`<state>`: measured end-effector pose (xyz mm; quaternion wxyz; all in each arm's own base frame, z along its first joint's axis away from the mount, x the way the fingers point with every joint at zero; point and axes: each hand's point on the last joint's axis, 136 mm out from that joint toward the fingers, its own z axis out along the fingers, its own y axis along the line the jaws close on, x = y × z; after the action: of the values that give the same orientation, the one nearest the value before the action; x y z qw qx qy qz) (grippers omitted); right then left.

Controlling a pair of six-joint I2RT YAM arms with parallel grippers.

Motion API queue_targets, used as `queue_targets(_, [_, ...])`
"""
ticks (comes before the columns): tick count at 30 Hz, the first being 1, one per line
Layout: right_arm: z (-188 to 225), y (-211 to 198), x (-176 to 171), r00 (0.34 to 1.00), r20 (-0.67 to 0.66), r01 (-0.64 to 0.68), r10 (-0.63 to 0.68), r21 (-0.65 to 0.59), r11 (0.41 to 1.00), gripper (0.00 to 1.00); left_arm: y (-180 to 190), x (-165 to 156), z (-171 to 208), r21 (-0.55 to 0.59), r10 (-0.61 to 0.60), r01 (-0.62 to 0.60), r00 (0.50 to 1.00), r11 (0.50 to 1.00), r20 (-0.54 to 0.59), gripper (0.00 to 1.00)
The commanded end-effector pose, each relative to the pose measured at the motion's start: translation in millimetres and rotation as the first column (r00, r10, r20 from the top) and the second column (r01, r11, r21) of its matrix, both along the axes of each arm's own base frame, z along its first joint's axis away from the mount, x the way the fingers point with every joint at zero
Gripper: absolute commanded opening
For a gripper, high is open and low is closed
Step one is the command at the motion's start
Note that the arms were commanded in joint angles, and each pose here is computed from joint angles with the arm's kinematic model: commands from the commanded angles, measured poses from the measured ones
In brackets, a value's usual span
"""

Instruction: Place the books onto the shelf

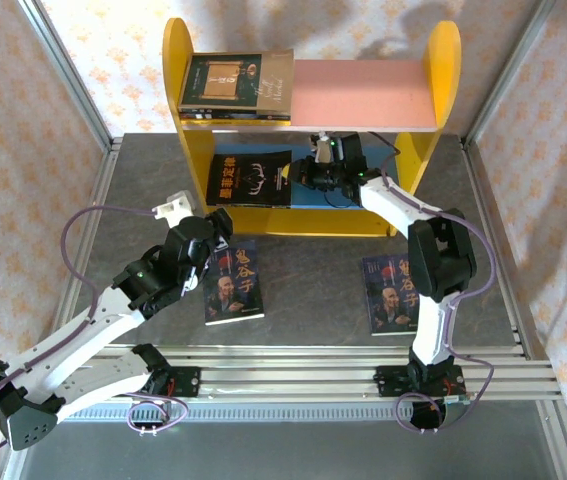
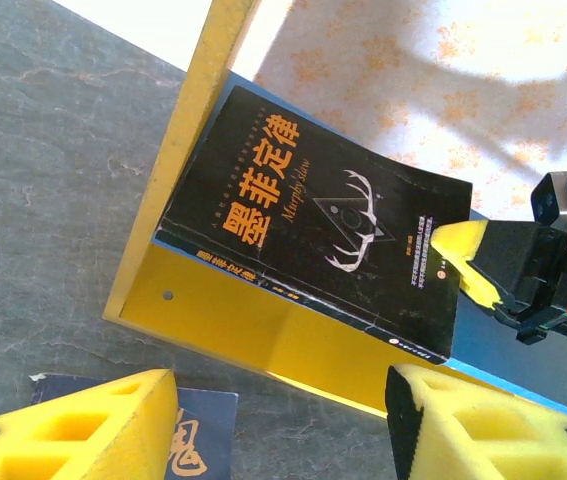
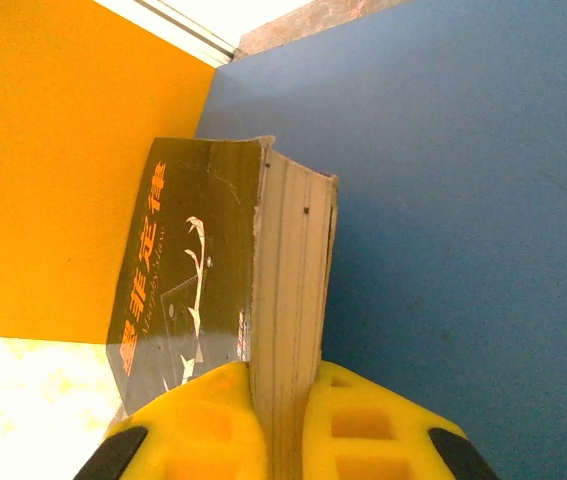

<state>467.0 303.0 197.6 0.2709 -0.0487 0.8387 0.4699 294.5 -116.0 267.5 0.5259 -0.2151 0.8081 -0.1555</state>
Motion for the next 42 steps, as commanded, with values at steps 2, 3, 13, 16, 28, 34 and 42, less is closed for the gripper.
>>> queue_targets(2, [23.2, 2.1, 11.7, 0.997, 0.076, 0.009, -0.011, 0.032, 0.999, 0.04, 6.6, -3.2, -5.4, 0.029, 0.005, -0.004, 1.000, 1.000, -0.019, 0.57])
queue_targets(3, [22.8, 2.1, 11.9, 0.997, 0.075, 0.010, -0.012, 0.033, 0.999, 0.04, 6.5, -3.3, -5.9, 0.028, 0.004, -0.003, 1.000, 1.000, -0.020, 0.57])
queue_targets(13, [27.3, -4.4, 20.1, 0.996, 0.085, 0.031, -0.034, 0.042, 0.999, 0.03, 5.8, -1.2, -13.1, 0.019, 0.003, -0.002, 1.000, 1.000, -0.028, 0.58])
queue_targets(16, [27.7, -3.3, 21.0, 0.996, 0.084, 0.017, -0.021, 0.043, 0.999, 0.03, 5.9, -0.7, -13.4, 0.014, 0.004, -0.004, 1.000, 1.000, -0.026, 0.58])
queue_targets(28, [22.7, 8.7, 20.4, 0.996, 0.069, -0.058, 0.053, 0.068, 0.996, 0.05, 4.4, 2.2, -15.2, 0.007, 0.002, -0.002, 1.000, 1.000, -0.028, 0.59])
queue_targets(34, [19.7, 16.4, 15.8, 0.992, 0.066, -0.114, 0.110, 0.060, 0.992, 0.06, 5.4, 3.0, -16.4, 0.009, 0.006, -0.006, 0.999, 1.000, -0.031, 0.59])
queue_targets(42, [14.7, 18.2, 15.6, 0.992, 0.061, -0.110, 0.107, 0.048, 0.993, 0.06, 3.1, 6.1, -18.7, 0.010, 0.002, -0.001, 0.999, 1.000, -0.040, 0.59])
